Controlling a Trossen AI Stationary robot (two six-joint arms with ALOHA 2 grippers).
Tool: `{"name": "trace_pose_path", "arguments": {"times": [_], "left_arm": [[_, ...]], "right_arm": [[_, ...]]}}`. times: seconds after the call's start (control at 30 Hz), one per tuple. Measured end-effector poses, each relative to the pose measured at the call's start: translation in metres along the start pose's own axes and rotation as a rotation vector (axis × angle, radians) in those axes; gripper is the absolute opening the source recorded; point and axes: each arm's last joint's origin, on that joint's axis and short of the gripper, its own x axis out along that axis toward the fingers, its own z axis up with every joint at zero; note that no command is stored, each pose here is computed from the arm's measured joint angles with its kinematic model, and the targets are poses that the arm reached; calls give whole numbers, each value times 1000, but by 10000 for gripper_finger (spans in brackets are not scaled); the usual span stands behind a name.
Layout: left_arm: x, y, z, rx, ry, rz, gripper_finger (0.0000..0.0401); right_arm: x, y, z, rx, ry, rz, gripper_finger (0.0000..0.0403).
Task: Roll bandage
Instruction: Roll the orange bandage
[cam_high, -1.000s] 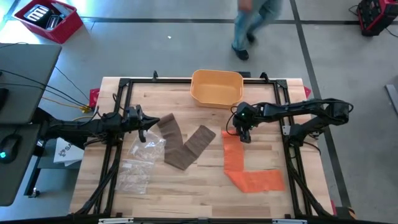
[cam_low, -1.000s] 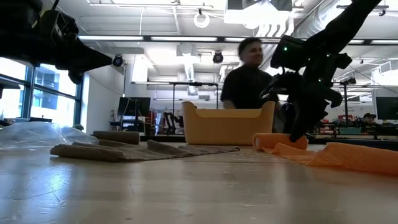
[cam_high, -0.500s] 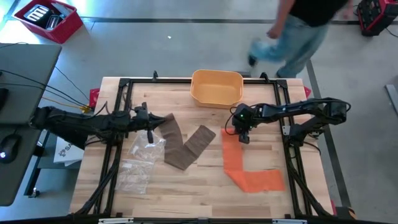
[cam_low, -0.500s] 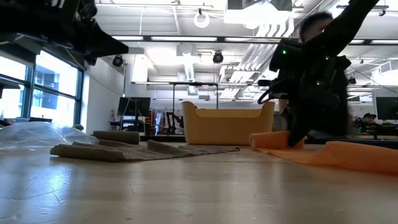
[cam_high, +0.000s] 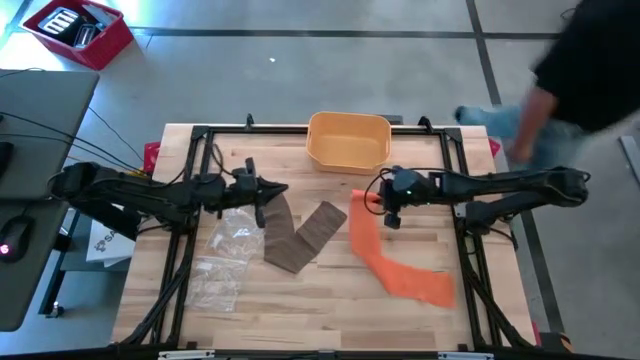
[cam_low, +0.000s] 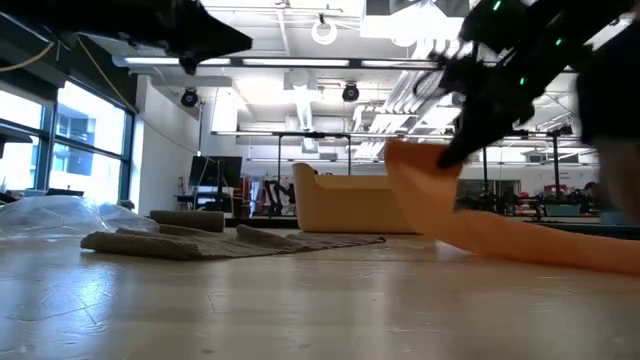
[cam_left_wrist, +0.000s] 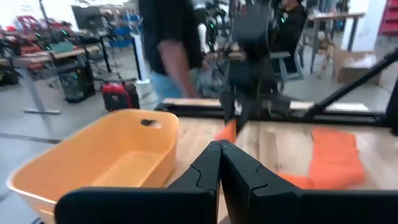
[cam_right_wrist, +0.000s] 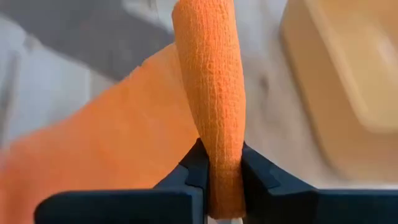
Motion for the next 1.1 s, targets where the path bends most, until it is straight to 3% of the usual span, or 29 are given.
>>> {"name": "trace_pose_path", "arguments": {"times": [0.1, 0.27, 0.43, 0.77, 1.1], "left_arm": [[16, -1, -5, -43, 38, -43, 27], [41, -6, -5, -68, 7, -213, 69], [65, -13, -3, -75, 5, -273, 112], [116, -26, 1, -49, 32, -333, 155], [128, -29, 2, -57, 39, -336, 157]], "right_arm": [[-12, 8, 7, -89, -93, 27, 32], [-20, 21, 16, -273, -206, 85, 46], [-24, 31, 22, -368, -289, 105, 48], [-25, 37, 25, -383, -332, 105, 46], [-25, 37, 26, -412, -337, 99, 46]]}}
